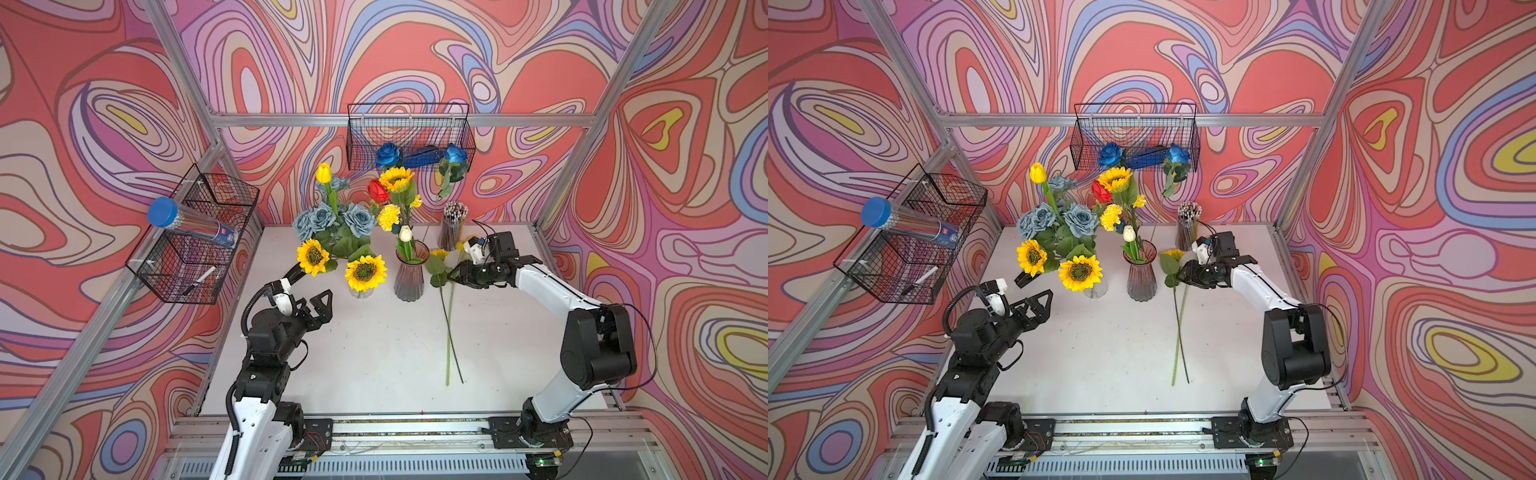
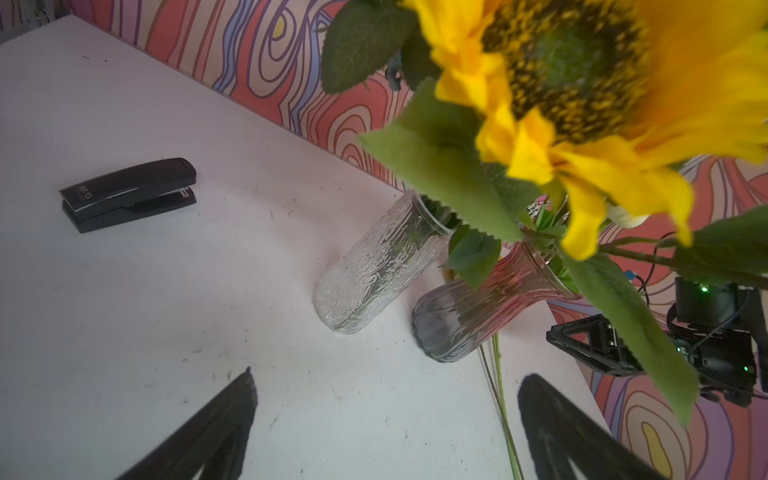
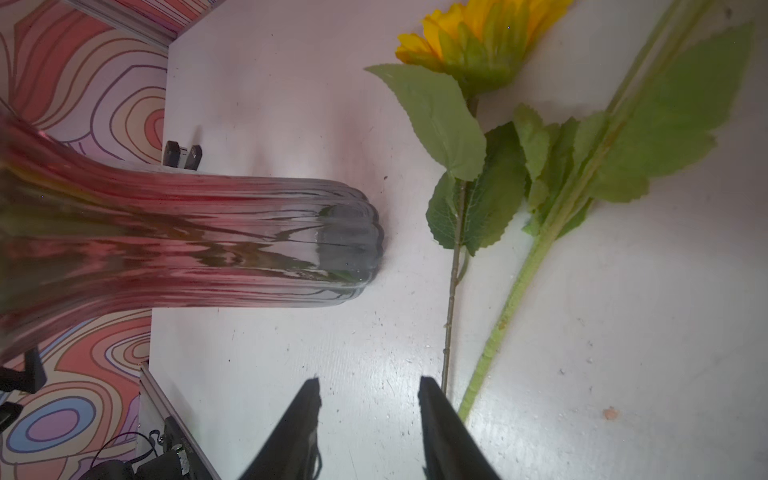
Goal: Pick out yellow flowers from the vase
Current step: Place the flower at the center of the board, then pick up the flower from the vase.
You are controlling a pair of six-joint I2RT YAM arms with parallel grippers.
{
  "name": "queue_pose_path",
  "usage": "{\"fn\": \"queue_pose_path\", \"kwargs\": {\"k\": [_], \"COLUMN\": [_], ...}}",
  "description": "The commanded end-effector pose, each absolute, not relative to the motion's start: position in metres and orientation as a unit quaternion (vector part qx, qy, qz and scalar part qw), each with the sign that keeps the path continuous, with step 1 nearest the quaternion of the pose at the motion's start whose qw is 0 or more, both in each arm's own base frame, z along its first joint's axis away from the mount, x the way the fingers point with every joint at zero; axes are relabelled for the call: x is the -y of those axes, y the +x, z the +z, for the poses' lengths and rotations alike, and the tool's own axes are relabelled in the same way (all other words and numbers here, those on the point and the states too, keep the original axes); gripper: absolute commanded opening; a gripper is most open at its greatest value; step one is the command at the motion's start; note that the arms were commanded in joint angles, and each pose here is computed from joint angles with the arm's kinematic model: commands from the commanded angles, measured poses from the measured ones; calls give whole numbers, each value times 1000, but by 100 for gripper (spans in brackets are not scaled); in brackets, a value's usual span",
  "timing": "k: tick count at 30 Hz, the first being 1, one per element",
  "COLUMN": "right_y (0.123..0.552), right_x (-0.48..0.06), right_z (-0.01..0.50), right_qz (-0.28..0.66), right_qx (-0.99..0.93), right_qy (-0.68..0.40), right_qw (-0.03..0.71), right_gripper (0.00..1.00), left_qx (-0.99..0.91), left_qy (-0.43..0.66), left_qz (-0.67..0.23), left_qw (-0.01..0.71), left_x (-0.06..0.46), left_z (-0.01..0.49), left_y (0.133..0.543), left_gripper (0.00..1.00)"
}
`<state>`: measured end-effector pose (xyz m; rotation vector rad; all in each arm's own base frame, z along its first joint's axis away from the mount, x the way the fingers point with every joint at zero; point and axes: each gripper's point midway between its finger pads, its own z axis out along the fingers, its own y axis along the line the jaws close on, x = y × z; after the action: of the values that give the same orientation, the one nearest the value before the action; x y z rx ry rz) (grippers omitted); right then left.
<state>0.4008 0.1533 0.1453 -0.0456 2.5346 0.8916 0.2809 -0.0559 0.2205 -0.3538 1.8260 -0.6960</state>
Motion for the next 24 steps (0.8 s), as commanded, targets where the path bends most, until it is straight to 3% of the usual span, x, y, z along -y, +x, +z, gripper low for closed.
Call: {"fn": "queue_pose_path", "kwargs": {"k": [1,12,24], "right_y": [404,405,407], "right_x": [-153,-157,-157], "right_z": [149,145,148], "right_qz": [327,336,337], "right_qx": [-914,-913,-913], "right_qy": [-17,-15,-13], "right_qw": [240,231,229], "right_gripper": [42,42,42], "left_qx": [-693,-620,-608], "left_qy": [-152,-144,-141], "left_qz": [-352,-409,-394], "left_qw": [611,654,675], "left_x": [58,73,82], "left_z": [262,278,287], "left_y": [294,321,351], "left_gripper": [99,98,96]}}
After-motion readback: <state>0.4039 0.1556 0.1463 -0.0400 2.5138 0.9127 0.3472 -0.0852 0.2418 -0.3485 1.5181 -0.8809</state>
